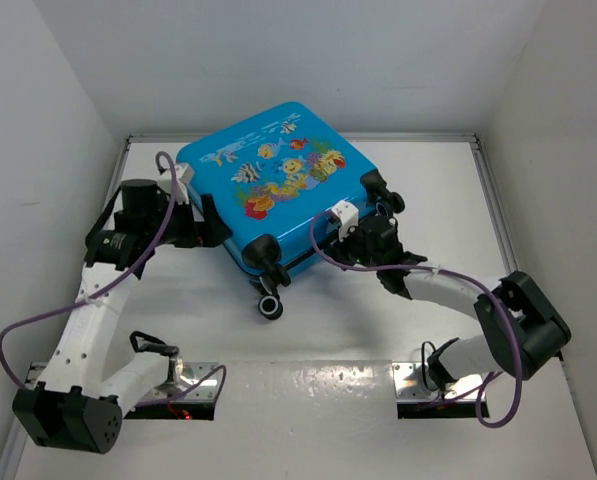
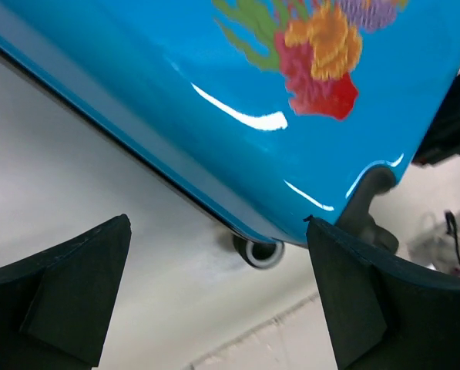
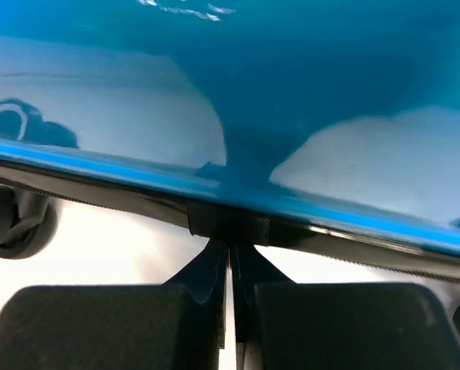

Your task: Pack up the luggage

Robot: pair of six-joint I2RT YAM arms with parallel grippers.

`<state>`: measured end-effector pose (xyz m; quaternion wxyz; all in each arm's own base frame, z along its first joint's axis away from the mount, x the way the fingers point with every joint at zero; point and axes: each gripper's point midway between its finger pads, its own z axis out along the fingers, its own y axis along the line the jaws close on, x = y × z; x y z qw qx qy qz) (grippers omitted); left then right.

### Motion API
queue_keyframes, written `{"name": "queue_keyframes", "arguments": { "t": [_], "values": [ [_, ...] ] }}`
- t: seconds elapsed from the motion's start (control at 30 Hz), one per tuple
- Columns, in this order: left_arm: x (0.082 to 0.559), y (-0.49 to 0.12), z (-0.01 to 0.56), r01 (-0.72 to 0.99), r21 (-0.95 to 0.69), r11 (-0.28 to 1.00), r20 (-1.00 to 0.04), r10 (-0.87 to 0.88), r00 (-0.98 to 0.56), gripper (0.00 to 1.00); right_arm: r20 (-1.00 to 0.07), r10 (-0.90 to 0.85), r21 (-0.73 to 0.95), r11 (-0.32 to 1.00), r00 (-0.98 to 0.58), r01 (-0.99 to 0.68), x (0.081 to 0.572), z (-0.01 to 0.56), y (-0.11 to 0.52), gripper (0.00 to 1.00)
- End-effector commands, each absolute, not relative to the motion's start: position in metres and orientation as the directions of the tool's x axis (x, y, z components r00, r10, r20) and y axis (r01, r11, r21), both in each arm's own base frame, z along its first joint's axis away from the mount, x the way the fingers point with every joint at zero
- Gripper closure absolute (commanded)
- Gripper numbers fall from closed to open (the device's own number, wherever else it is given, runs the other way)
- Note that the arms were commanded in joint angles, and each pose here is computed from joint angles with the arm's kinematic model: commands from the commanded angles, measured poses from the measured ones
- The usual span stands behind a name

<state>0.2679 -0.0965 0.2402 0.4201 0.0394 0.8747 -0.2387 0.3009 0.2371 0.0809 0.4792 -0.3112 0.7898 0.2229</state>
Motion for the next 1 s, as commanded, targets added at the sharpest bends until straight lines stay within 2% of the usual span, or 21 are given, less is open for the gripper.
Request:
{"name": "queue_keyframes", "arguments": {
  "t": [0.0, 0.03, 0.23, 0.37, 0.53, 0.63, 0.77, 0.97],
  "values": [
    [0.251, -0.113, 0.223, 0.167, -0.477, 0.863, -0.628, -0.201, -0.752, 0.0, -0.932, -0.27, -0.027, 0.715, -0.241, -0.699, 0.329, 0.112, 0.252, 1.0],
    [0.252, -0.113, 0.219, 0.126, -0.497, 0.859, -0.606, -0.239, -0.759, 0.0, -0.94, -0.262, -0.032, 0.706, -0.219, -0.707, 0.331, 0.118, 0.259, 1.0],
    [0.289, -0.082, 0.23, 0.02, -0.545, 0.838, -0.636, -0.398, -0.661, 0.0, -0.946, -0.26, -0.045, 0.695, -0.192, -0.718, 0.344, 0.12, 0.279, 1.0],
    [0.323, -0.069, 0.241, 0.026, -0.635, 0.772, -0.623, -0.492, -0.607, 0.0, -0.946, -0.255, -0.041, 0.706, -0.2, -0.707, 0.359, 0.116, 0.286, 1.0],
    [0.345, -0.057, 0.258, 0.024, -0.637, 0.771, -0.644, -0.515, -0.566, 0.0, -0.957, -0.223, -0.032, 0.721, -0.188, -0.692, 0.381, 0.127, 0.296, 1.0],
    [0.33, -0.085, 0.267, 0.1, -0.596, 0.797, -0.677, -0.432, -0.595, 0.0, -0.961, -0.202, -0.019, 0.729, -0.188, -0.684, 0.388, 0.131, 0.3, 1.0],
    [0.305, -0.103, 0.271, 0.116, -0.566, 0.816, -0.7, -0.401, -0.591, 0.0, -0.96, -0.183, 0.009, 0.736, -0.212, -0.677, 0.387, 0.128, 0.309, 1.0],
    [0.266, -0.136, 0.242, 0.078, -0.587, 0.806, -0.596, -0.364, -0.716, 0.0, -0.964, -0.169, 0.017, 0.734, -0.206, -0.679, 0.392, 0.13, 0.33, 1.0]
  ]
}}
